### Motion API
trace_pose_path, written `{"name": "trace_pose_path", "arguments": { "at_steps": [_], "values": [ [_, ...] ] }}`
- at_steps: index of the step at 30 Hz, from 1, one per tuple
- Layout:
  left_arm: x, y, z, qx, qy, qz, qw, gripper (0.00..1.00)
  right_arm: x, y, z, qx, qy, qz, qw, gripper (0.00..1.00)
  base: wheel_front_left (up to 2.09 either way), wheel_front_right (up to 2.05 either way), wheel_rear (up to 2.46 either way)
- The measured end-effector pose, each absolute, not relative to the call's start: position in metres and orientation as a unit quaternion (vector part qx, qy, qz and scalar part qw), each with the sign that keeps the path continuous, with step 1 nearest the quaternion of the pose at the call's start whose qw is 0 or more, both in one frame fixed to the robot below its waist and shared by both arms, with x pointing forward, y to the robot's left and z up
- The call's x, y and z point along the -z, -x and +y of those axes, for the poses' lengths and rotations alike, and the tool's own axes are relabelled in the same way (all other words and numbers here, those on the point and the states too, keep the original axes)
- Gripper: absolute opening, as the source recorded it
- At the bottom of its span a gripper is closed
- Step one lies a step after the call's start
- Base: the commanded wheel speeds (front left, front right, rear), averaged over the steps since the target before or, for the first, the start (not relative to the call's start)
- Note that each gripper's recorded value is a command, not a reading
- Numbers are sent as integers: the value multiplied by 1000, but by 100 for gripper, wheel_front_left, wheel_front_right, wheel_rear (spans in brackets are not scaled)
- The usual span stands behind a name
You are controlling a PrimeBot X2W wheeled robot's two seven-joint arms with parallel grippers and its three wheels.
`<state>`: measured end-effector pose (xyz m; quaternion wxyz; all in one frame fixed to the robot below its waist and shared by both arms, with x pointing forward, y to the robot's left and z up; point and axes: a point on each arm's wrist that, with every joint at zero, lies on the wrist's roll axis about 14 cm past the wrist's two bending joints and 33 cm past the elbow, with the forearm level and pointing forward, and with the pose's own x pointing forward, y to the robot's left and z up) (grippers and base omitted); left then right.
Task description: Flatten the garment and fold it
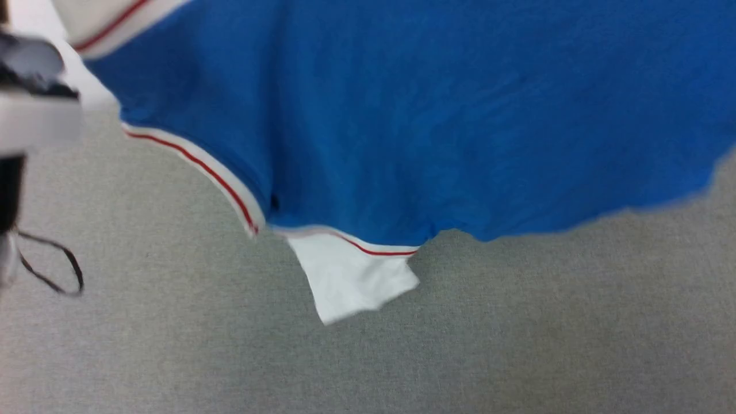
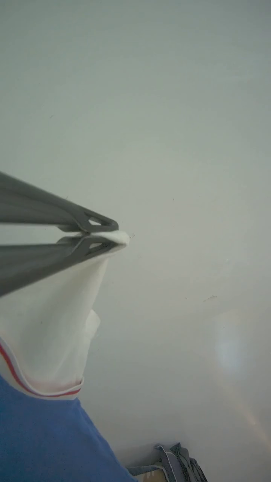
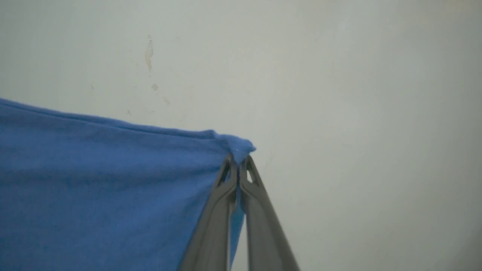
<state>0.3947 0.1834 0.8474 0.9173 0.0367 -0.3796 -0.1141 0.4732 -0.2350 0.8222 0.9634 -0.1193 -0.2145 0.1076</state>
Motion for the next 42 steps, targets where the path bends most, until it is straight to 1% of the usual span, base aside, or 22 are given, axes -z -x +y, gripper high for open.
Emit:
{"name": "trace_pose_path", "arguments": {
  "at_steps": [5,9,13,17,21,28,31,36,39,42],
  "values": [
    [-864,-425,187,113,-47,-376,919,0,-817,-493,-237,-104,137,-203,964,0,0,0,0],
    [-867,-463,189,109,-75,-354,926,0,-818,-515,-237,-102,140,-209,962,0,0,0,0],
    [-867,-505,193,96,-94,-335,932,0,-815,-543,-235,-98,143,-215,961,0,0,0,0],
    [-860,-547,195,88,-90,-321,939,0,-798,-576,-233,-95,139,-204,964,0,0,0,0],
    [-863,-581,199,70,-66,-335,937,0,-788,-606,-231,-92,132,-207,965,0,0,0,0],
    [-876,-620,198,47,-53,-392,917,0,-770,-655,-230,-80,128,-216,965,0,0,0,0],
    [-860,-641,196,45,-52,-389,919,0,-752,-673,-227,-80,122,-215,966,0,0,0,0],
    [-799,-678,191,58,-55,-331,940,0,-703,-697,-223,-87,113,-182,973,0,0,0,0],
    [-756,-689,192,65,-63,-287,954,0,-672,-706,-218,-94,101,-161,977,0,0,0,0],
    [-705,-691,193,76,-63,-236,967,0,-632,-707,-210,-103,85,-130,982,0,0,0,0]
  ]
}}
